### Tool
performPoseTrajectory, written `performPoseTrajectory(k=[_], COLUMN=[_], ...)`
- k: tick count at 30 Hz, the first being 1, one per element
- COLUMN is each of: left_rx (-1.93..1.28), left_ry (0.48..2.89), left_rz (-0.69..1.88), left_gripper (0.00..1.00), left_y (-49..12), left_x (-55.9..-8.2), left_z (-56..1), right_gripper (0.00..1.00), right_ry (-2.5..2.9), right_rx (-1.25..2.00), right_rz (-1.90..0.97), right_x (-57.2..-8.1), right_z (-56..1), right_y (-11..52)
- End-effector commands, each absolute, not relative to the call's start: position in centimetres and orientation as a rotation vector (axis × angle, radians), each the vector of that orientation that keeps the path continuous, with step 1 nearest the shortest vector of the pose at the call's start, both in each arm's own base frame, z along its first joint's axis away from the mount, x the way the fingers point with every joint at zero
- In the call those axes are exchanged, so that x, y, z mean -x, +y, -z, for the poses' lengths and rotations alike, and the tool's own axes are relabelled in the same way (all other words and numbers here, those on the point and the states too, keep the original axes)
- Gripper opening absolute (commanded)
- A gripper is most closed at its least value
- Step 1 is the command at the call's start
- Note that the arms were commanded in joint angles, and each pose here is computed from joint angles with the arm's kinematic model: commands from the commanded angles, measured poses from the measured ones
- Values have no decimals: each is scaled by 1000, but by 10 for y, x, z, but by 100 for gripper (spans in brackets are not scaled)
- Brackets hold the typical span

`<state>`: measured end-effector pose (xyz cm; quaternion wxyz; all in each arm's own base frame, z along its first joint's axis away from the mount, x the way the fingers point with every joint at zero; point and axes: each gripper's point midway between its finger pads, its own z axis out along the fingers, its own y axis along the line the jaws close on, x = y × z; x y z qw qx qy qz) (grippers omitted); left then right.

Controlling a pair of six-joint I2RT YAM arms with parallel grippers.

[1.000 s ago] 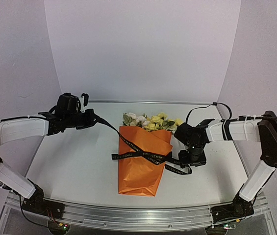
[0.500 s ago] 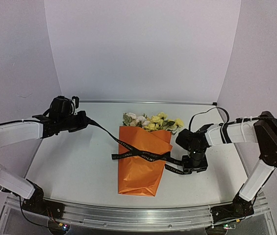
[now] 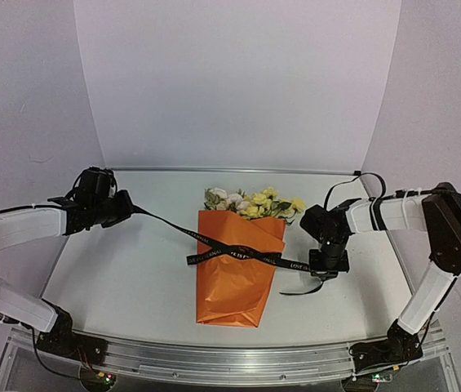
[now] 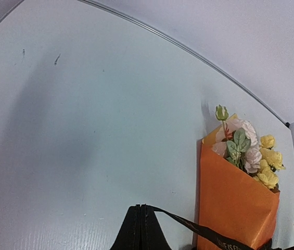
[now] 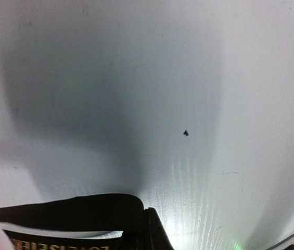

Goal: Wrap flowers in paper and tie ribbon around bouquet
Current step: Cross the ribbon over the folded bouquet.

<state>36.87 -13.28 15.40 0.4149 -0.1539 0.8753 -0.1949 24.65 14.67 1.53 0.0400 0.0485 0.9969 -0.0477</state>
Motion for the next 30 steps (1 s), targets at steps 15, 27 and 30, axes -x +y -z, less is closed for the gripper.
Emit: performPoseTrajectory(k=[15, 27, 30], left_rx=[1013, 1045, 1093], left_ry=[2238, 2262, 2258], left_rz=[259, 268, 253], left_gripper=[0, 0, 0], left_y=[-36, -35, -31], left_x=[-340, -321, -312], left_z=[-64, -45, -35], right_gripper=[0, 15, 25], right_ry=[3014, 3102, 3114], right_rx=[-100, -69, -90], right_rz=[653, 722, 712], right_x=[-278, -285, -286], right_z=[-66, -60, -59], right_y=[56, 45, 43])
